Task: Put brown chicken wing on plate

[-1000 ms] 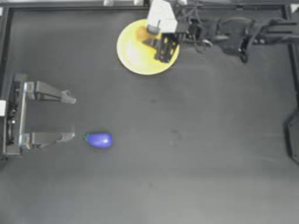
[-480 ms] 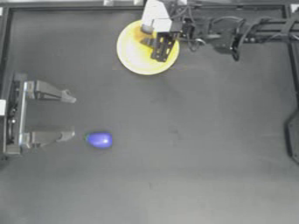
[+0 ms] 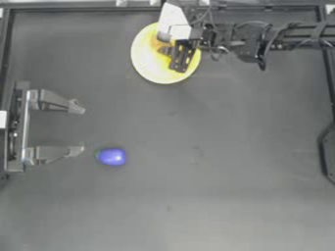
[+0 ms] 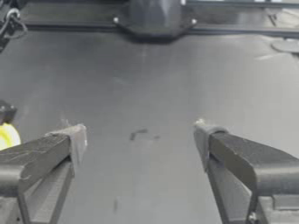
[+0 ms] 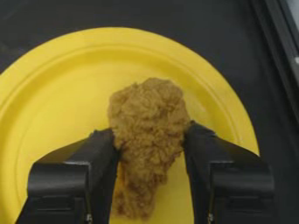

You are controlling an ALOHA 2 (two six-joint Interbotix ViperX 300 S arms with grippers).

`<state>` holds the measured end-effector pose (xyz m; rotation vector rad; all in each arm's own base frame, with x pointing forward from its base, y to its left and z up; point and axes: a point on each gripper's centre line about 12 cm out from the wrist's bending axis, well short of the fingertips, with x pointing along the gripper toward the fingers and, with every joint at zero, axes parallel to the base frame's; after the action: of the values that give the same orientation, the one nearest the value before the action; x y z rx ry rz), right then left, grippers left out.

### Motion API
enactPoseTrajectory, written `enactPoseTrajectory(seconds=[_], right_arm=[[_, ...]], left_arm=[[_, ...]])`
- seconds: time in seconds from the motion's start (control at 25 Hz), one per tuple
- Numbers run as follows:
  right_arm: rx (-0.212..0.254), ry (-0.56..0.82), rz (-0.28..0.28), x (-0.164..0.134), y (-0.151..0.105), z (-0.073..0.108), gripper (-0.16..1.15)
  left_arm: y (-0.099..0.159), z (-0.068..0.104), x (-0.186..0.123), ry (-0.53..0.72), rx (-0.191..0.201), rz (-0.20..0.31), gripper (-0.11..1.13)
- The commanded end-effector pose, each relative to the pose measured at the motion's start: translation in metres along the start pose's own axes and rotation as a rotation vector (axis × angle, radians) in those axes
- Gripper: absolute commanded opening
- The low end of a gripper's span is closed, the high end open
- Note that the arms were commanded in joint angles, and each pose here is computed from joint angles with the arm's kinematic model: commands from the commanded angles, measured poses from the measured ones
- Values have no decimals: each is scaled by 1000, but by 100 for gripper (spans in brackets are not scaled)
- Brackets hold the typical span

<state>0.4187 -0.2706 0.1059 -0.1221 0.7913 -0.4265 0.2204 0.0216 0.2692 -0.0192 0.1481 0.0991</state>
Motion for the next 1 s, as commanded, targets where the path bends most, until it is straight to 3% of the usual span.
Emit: enactPoseTrajectory(seconds=[0.04,0.2,0.52,0.84,1.0], right_arm=[[-7,-19,-11,-8,-3,17,85],[-4,-17,-12,-9,-2,22,103],[-8,-63,-17,-22,-1,42,102],[-27,-142,-15,-63,7,68,101],[-36,-168,-5,-86,14,71,101]], left_arm=[[1,10,3,-20,-1,6,102],[2,8,3,-17,-2,11,102],[2,9,3,-19,-2,11,102],[3,8,2,-20,-2,14,102],[4,9,1,-23,-2,17,102]])
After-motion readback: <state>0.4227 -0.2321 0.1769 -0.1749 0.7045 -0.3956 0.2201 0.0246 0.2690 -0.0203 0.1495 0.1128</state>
